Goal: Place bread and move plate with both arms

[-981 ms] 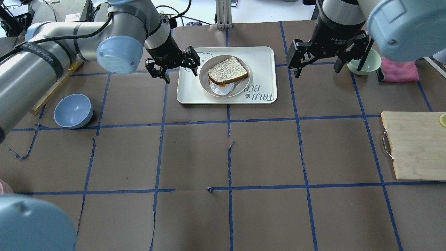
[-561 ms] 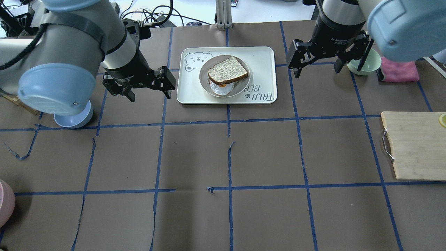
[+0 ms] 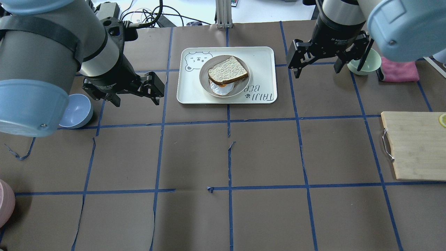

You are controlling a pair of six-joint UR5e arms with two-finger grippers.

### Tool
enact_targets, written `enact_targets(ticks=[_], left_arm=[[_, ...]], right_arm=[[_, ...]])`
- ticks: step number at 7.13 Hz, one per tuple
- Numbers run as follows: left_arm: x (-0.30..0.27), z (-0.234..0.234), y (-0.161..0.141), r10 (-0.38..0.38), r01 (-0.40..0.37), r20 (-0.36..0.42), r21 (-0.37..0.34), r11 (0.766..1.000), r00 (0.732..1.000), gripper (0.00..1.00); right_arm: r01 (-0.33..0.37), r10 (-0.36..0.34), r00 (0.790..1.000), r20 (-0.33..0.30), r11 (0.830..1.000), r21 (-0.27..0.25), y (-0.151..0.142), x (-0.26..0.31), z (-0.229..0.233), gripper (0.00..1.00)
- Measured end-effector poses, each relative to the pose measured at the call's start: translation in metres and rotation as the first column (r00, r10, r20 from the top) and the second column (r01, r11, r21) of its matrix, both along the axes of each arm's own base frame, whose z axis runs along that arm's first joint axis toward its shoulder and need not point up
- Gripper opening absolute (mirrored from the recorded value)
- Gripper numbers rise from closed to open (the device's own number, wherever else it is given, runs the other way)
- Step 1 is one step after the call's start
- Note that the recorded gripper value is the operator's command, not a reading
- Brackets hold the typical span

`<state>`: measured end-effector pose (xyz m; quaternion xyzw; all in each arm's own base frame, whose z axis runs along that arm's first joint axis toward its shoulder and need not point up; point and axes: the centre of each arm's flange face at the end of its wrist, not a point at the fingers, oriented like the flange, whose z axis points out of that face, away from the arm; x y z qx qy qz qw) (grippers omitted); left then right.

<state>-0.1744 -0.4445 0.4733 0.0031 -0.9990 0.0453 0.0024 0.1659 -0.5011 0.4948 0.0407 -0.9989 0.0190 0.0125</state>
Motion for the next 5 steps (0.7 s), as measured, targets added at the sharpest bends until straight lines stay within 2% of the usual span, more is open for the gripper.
enact_targets(ticks=[5], left_arm=[[0.0006, 0.0004, -0.0021, 0.001, -0.001, 0.001, -0.01, 1.0, 1.0, 1.0]], right_arm=[[-0.001, 0.001, 1.0, 0.0, 1.0, 0.0, 0.0, 0.0, -0.0002, 1.0]])
